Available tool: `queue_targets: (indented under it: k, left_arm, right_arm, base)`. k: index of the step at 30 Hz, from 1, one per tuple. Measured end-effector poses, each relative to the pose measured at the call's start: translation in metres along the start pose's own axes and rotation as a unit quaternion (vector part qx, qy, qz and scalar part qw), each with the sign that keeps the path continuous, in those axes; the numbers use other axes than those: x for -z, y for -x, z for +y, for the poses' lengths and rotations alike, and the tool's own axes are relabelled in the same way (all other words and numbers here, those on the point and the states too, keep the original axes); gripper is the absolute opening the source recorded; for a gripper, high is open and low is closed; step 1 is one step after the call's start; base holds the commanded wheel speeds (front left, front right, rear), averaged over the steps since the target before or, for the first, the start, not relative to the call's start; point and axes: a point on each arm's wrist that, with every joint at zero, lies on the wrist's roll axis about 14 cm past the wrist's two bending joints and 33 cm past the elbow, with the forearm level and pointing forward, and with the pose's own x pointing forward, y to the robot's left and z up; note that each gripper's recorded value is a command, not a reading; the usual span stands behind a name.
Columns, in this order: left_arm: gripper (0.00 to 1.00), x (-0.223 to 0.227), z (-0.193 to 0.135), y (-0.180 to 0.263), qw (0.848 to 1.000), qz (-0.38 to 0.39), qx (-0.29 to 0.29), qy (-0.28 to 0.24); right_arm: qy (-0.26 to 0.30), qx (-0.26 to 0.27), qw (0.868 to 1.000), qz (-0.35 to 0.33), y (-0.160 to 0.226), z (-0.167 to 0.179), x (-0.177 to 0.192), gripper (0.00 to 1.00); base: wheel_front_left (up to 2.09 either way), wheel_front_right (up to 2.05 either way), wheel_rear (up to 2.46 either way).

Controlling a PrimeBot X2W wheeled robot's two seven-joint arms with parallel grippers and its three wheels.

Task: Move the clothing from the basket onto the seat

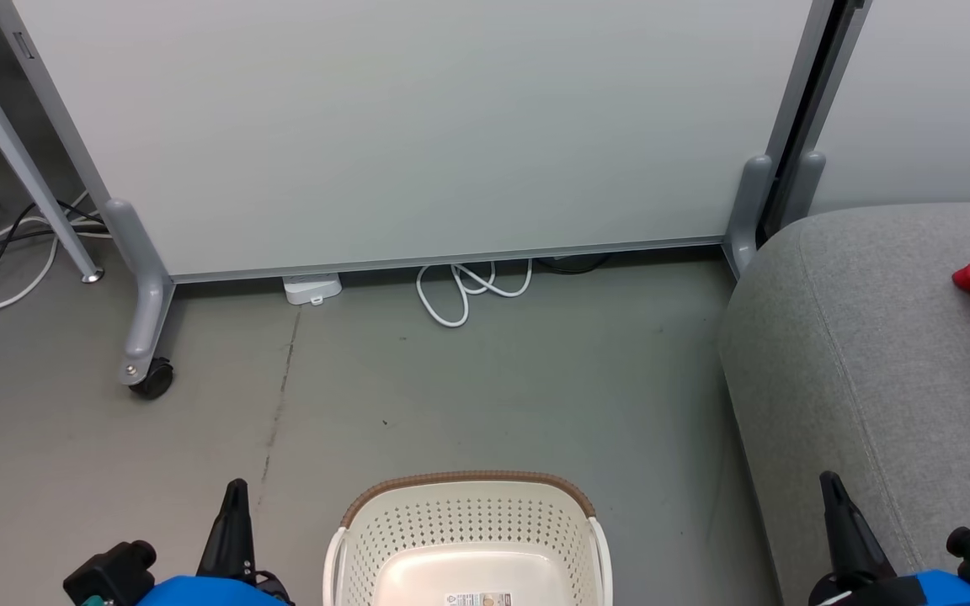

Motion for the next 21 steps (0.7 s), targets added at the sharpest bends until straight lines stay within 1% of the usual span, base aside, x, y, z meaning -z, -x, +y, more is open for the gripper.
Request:
queue_targets:
  k: [10, 21]
  left_arm:
    - [0.00, -0.009, 0.001, -0.006, 0.997, -0.007, -0.006, 0.073]
    - [0.00, -0.018, -0.001, -0.012, 0.989, -0.014, -0.005, 0.146]
  right_arm:
    - [-0.072, 0.003, 0.997, -0.005, -0.005, 0.000, -0.006, 0.00]
    - [-0.146, 0.005, 0.989, -0.012, -0.009, 0.000, -0.012, 0.00]
  base:
    - [0.00, 0.00, 0.00]
    - [0.00, 0.00, 0.00]
